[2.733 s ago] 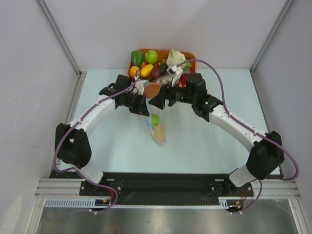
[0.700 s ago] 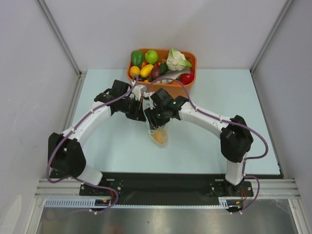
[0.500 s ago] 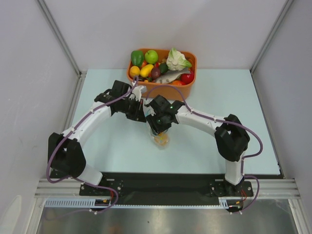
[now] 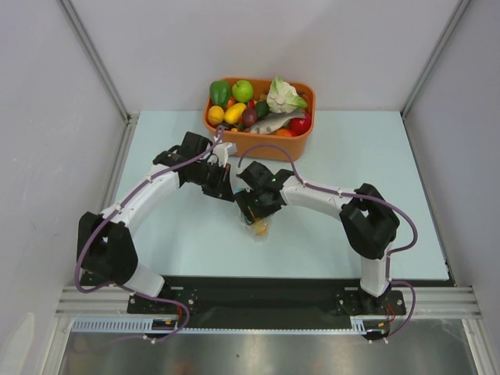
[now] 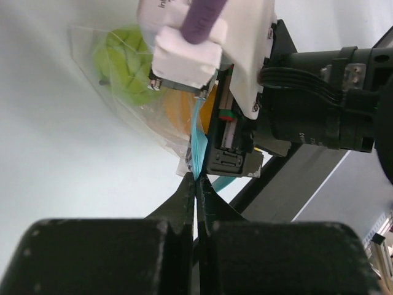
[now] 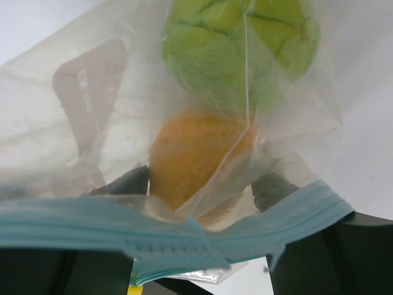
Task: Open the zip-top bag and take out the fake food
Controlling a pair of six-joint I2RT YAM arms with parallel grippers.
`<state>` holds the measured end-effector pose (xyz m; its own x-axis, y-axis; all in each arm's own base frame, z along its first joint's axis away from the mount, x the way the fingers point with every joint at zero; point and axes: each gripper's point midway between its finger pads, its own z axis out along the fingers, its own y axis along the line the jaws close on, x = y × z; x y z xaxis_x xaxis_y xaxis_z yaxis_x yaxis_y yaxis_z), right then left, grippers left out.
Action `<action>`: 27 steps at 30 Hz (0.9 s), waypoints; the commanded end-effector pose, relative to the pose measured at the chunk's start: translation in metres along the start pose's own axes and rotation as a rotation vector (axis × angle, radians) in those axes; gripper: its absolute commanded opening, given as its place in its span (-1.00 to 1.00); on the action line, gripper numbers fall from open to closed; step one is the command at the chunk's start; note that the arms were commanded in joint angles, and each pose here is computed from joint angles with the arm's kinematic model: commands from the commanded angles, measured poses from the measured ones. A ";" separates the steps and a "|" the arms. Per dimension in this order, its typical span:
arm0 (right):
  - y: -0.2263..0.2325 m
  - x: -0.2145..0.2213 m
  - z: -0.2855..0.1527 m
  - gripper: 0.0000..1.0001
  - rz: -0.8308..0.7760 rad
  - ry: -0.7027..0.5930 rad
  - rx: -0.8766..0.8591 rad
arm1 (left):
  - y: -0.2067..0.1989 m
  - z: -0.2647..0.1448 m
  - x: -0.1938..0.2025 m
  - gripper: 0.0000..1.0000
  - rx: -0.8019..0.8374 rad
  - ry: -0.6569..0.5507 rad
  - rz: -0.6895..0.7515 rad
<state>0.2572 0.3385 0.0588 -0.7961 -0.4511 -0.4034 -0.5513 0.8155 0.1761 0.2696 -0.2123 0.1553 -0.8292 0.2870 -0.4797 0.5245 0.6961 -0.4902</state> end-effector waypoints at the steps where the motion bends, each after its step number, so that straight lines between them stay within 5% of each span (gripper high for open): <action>1: -0.001 0.022 0.009 0.48 0.013 0.077 0.009 | -0.009 -0.006 -0.008 -0.99 0.028 -0.039 0.050; 5: -0.001 0.024 0.011 0.42 0.015 0.081 0.000 | -0.007 -0.005 -0.007 -0.99 0.024 -0.038 0.050; 8: 0.001 0.026 0.012 -0.16 0.022 0.088 -0.018 | -0.006 -0.003 -0.006 -0.99 0.025 -0.032 0.048; 13: 0.004 -0.005 -0.015 -0.51 0.050 -0.037 -0.047 | -0.001 0.001 -0.007 -0.99 0.013 -0.028 0.043; 20: 0.019 -0.074 -0.084 -0.46 0.087 -0.322 -0.201 | 0.005 0.005 -0.010 -0.99 -0.009 -0.020 0.037; 27: 0.029 -0.095 -0.113 -0.46 0.078 -0.379 -0.261 | 0.015 0.010 -0.009 -0.99 -0.052 -0.007 0.029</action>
<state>0.2883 0.3513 0.1667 -0.7526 -0.2286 -0.6176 -0.5391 0.7524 0.3785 0.2755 -0.2113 0.1426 -0.8359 0.2960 -0.4621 0.5150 0.7143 -0.4739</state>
